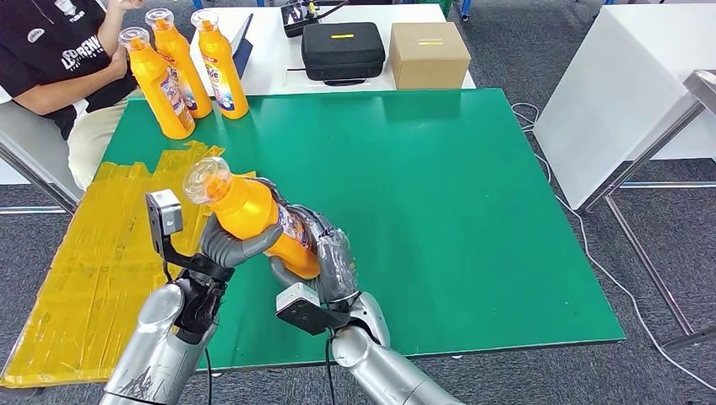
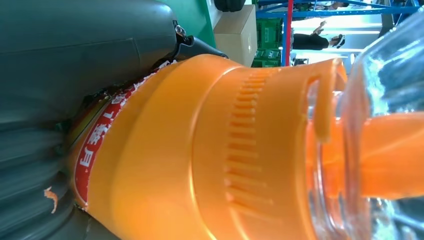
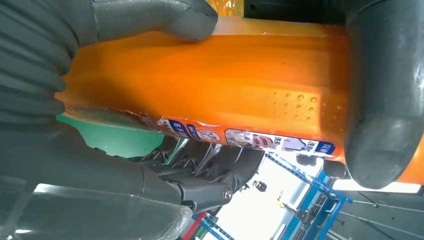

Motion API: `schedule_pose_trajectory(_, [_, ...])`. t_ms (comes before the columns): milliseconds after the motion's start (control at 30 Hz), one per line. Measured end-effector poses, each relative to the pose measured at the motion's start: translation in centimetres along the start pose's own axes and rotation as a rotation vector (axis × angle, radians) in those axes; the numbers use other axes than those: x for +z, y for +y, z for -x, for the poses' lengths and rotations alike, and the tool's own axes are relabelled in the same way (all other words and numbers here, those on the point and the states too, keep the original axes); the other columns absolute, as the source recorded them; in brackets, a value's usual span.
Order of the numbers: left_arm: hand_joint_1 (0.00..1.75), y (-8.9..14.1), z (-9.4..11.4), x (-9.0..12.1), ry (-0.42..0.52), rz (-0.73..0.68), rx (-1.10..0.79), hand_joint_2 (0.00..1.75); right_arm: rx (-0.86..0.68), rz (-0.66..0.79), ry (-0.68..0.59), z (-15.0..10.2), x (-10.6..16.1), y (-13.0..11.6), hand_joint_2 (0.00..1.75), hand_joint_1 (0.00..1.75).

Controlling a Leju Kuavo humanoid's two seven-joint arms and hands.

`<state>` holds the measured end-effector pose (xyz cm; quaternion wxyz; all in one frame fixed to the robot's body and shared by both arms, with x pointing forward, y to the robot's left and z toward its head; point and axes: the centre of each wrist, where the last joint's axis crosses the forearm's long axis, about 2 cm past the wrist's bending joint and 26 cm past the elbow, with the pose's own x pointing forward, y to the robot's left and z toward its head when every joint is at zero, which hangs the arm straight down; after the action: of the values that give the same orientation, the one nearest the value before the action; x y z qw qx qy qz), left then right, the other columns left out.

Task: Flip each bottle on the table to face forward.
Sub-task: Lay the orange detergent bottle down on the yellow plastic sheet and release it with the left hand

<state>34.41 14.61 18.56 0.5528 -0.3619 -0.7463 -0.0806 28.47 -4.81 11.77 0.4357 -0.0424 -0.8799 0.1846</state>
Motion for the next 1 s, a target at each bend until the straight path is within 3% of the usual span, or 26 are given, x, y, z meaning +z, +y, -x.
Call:
schedule_pose_trajectory(67, [1.74,0.0,0.1,0.1,-0.004,-0.001,0.0,1.75,-0.004,0.002,0.004,0.0,0.2,-0.1,1.75,0.35])
schedule_pose_trajectory(100, [1.75,0.0,0.1,0.2,-0.008,-0.002,-0.003,1.75,-0.009,0.0,0.007,0.1,0.3,-0.1,1.75,0.0])
schedule_pose_trajectory(333, [1.75,0.1,0.2,1.2,-0.023,-0.022,-0.05,1.75,-0.106,-0.018,0.049,-0.2,1.4,-1.4,1.75,0.0])
schedule_pose_trajectory(800, [1.74,0.3,0.1,1.6,-0.035,-0.045,-0.066,1.75,-0.134,0.024,0.028,-0.6,1.4,-2.9,1.75,0.0])
schedule_pose_trajectory(1000, [1.74,2.2,-0.5,2.1,-0.058,-0.138,-0.169,1.75,-0.147,0.139,-0.003,-1.5,1.6,-6.3,1.75,0.0])
